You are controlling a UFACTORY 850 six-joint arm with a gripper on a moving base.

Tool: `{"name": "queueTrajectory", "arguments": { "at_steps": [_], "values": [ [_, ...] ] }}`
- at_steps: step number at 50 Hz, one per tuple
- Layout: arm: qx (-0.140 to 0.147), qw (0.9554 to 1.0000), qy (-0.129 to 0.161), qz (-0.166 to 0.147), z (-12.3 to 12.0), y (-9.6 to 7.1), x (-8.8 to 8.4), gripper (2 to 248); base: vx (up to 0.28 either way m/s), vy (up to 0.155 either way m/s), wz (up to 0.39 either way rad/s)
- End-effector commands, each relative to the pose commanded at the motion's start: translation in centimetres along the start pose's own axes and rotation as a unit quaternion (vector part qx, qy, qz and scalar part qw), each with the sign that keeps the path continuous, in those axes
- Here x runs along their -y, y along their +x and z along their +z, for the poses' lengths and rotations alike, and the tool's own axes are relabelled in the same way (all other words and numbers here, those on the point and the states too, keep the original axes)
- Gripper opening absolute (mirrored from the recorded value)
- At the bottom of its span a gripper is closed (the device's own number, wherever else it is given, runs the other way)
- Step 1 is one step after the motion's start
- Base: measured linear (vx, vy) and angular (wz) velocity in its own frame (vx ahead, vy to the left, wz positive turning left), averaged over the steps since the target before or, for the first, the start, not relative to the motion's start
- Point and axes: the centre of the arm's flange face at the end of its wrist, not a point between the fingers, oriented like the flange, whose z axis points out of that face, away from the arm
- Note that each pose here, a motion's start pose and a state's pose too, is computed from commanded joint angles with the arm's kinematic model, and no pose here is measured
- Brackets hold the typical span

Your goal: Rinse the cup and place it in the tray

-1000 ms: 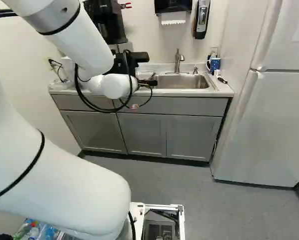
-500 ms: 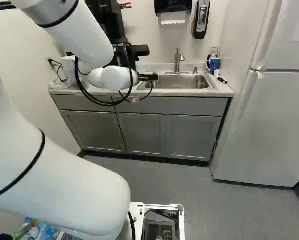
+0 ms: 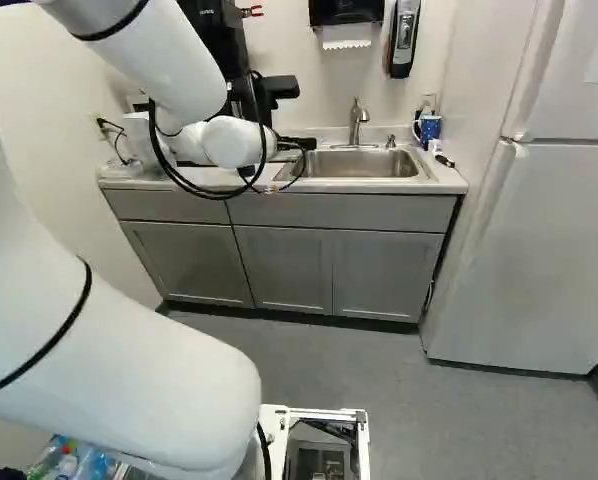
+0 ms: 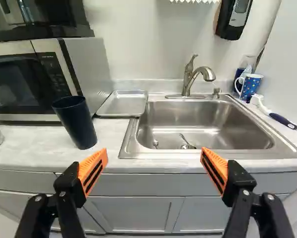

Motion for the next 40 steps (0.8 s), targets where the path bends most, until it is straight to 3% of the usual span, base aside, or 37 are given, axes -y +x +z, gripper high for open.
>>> {"name": "queueTrajectory", "arguments": {
  "at_steps": [40],
  "values": [
    [-0.014, 0.9999, 0.001, 0.000, 0.6, 4.2, 0.1, 247, 0.000, 0.000, 0.000]
  ]
}}
